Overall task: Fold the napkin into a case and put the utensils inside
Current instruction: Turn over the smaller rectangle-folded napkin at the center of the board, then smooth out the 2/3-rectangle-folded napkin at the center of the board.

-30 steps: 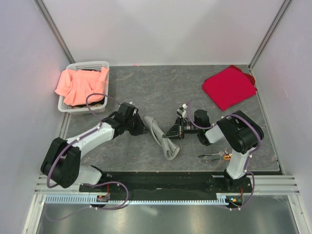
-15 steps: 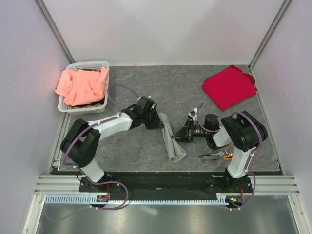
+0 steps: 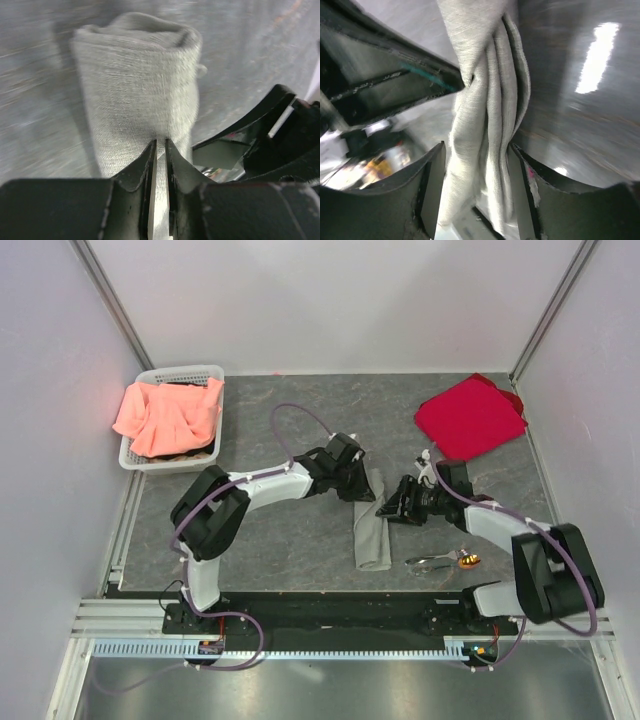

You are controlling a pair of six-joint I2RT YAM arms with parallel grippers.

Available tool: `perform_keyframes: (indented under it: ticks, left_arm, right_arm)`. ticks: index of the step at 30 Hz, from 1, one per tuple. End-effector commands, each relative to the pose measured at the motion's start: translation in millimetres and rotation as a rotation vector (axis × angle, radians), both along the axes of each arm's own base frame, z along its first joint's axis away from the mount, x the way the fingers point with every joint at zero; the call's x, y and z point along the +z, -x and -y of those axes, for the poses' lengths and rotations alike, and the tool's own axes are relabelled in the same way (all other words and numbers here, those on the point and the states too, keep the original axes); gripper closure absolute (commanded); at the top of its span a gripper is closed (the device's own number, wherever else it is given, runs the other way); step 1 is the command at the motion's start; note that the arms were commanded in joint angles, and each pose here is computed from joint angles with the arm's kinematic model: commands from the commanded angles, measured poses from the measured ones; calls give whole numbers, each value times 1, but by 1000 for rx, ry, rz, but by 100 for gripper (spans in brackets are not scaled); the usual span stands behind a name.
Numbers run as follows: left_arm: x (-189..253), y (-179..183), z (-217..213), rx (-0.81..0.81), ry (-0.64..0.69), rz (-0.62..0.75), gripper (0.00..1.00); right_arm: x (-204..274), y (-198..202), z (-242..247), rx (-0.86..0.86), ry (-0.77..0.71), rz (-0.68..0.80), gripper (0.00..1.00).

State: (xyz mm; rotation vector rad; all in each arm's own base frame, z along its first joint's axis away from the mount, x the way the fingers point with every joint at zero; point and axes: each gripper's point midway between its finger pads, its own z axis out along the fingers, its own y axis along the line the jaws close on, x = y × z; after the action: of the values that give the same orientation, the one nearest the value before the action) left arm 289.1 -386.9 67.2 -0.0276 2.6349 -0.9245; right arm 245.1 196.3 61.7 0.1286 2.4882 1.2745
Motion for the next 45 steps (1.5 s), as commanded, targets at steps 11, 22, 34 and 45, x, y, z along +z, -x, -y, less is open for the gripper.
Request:
perform_keyframes:
  ticks: [11, 22, 34, 45]
  left_arm:
    - [54, 2, 38, -110, 57, 122, 82]
    - [35, 28, 14, -169, 59, 51, 84]
    - [38, 36, 19, -194, 118, 29, 84]
    - [80, 14, -91, 218, 77, 212, 82]
  right_arm:
    - [-3, 10, 69, -135, 485, 26, 32]
    - [-11, 58, 20, -60, 458, 16, 59]
    - [-52, 31, 52, -104, 711, 50, 63]
    - [-29, 7, -41, 313, 656, 296, 58]
